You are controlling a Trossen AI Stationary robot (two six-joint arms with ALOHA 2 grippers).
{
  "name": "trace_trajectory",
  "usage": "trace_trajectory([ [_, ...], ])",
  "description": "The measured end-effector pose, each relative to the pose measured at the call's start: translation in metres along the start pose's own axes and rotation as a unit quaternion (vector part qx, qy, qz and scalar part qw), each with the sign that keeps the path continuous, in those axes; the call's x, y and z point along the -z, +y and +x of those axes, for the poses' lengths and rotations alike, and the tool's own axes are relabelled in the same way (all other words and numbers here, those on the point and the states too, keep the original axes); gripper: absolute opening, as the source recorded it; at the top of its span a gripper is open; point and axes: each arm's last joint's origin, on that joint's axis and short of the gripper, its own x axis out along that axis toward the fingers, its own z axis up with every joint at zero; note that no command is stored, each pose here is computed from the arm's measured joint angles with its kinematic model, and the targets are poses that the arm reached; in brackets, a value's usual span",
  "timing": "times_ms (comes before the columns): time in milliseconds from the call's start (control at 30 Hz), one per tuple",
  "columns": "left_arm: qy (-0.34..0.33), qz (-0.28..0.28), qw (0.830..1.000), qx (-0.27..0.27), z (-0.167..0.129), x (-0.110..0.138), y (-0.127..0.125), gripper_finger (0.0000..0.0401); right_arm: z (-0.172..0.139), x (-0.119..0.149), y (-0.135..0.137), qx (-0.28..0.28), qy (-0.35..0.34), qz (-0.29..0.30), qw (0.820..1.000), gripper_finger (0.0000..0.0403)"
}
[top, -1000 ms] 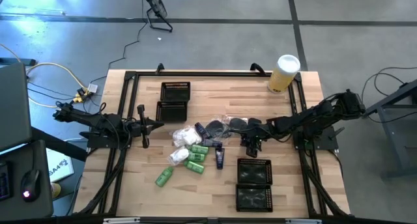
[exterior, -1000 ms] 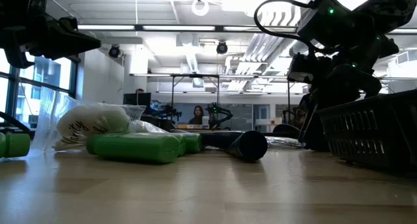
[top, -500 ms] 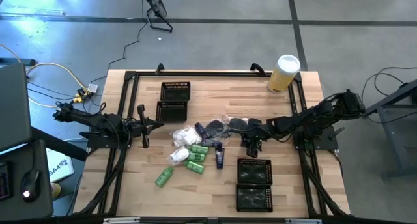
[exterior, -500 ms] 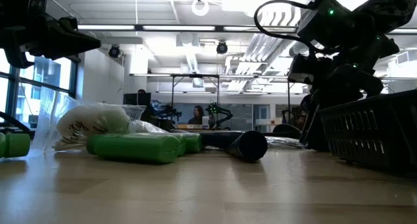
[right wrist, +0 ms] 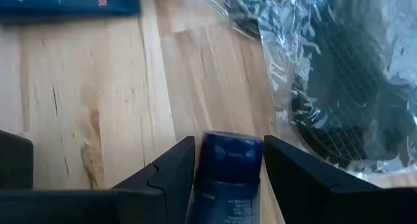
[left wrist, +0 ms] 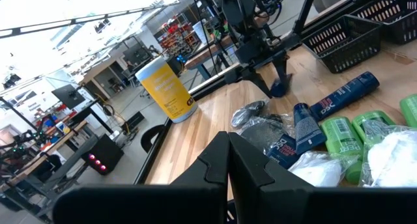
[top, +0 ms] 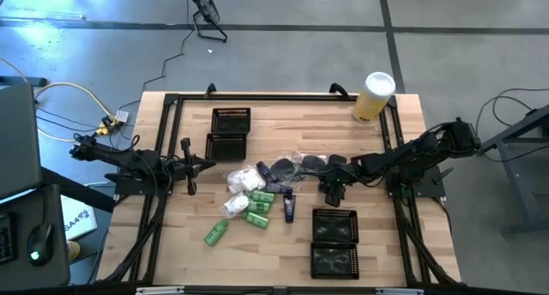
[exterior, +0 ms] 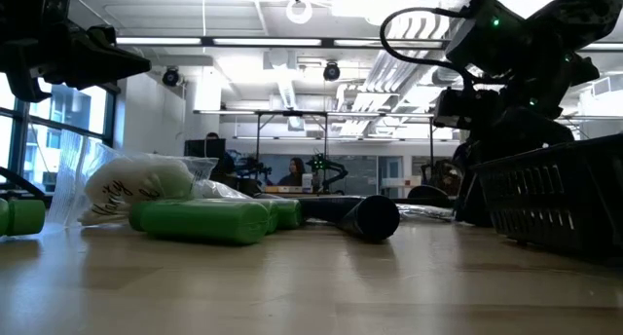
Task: Pick & Place Travel size toiletries
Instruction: Put the blue shave cream into the middle bottom black basket
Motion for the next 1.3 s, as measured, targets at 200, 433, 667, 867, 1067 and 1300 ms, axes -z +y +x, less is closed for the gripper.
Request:
trace_trajectory([
  [200, 0.000, 0.000, 1.000, 0.000, 0.0000, 0.0000, 0.0000, 0.0000, 0.0000, -0.0019, 0.0005, -0.002, -0.009, 0.000, 1.000, 0.0161],
  [433, 0.000, 0.000, 1.000, 0.000, 0.0000, 0.0000, 0.0000, 0.0000, 0.0000, -0.0007, 0.0006, -0.007, -0.001, 0.017, 1.000, 0.0142],
  [667, 0.000, 0.000, 1.000, 0.000, 0.0000, 0.0000, 0.0000, 0.0000, -0.0001, 0.0015, 0.0000, -0.005, 0.010, 0.029, 1.000, 0.0147],
  [867, 0.000, 0.000, 1.000, 0.000, 0.0000, 0.0000, 0.0000, 0.0000, 0.0000, 0.0020, -0.0003, -0.003, 0.012, 0.026, 1.000, 0.0137],
  [1067, 0.000, 0.000, 1.000, 0.000, 0.0000, 0.0000, 0.0000, 0.0000, 0.0000, 0.0012, -0.0001, -0.004, 0.008, 0.026, 1.000, 0.0127],
  [1300, 0.000, 0.000, 1.000, 0.000, 0.0000, 0.0000, 0.0000, 0.0000, 0.0000, 0.0011, -0.0001, -0.003, 0.007, 0.029, 1.000, 0.0132],
])
